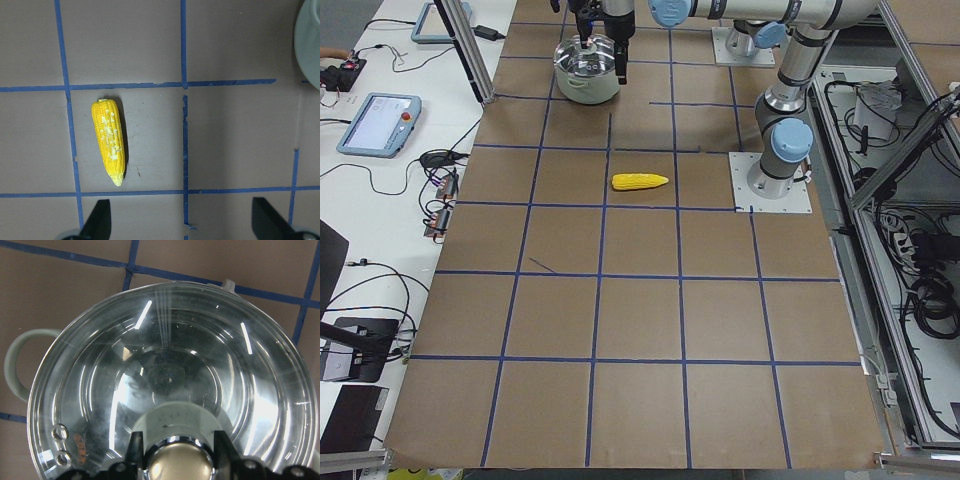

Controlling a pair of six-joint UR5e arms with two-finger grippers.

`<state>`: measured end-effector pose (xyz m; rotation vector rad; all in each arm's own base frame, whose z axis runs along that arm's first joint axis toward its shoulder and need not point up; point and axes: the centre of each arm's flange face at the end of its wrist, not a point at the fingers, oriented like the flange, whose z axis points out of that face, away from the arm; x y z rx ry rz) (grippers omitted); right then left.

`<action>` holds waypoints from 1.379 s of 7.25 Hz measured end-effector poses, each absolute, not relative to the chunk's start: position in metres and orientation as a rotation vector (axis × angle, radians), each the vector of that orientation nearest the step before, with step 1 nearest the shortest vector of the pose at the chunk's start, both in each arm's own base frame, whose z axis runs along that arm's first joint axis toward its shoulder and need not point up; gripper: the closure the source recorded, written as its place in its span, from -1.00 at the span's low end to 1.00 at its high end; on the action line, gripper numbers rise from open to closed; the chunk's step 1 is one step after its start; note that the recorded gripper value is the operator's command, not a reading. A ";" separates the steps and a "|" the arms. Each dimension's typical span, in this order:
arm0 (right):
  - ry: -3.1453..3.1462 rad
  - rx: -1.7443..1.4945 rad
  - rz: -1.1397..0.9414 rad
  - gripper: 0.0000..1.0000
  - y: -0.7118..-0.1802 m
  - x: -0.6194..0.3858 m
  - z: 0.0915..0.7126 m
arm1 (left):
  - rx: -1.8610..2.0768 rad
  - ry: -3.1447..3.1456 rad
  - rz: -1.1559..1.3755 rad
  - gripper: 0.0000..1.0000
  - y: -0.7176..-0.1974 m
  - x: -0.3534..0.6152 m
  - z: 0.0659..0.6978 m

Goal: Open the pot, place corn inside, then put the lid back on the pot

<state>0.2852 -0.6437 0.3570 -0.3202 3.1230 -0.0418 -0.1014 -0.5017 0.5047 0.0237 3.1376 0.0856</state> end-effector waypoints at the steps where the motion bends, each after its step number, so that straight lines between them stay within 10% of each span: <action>1: 3.124 -0.325 -0.037 0.14 -0.643 0.285 0.357 | 0.024 3.138 0.086 -1.00 -0.502 -0.101 0.505; 10: 3.129 -0.319 -0.007 0.20 -0.564 0.248 0.521 | 0.068 3.150 0.213 -1.00 -0.527 -0.074 0.408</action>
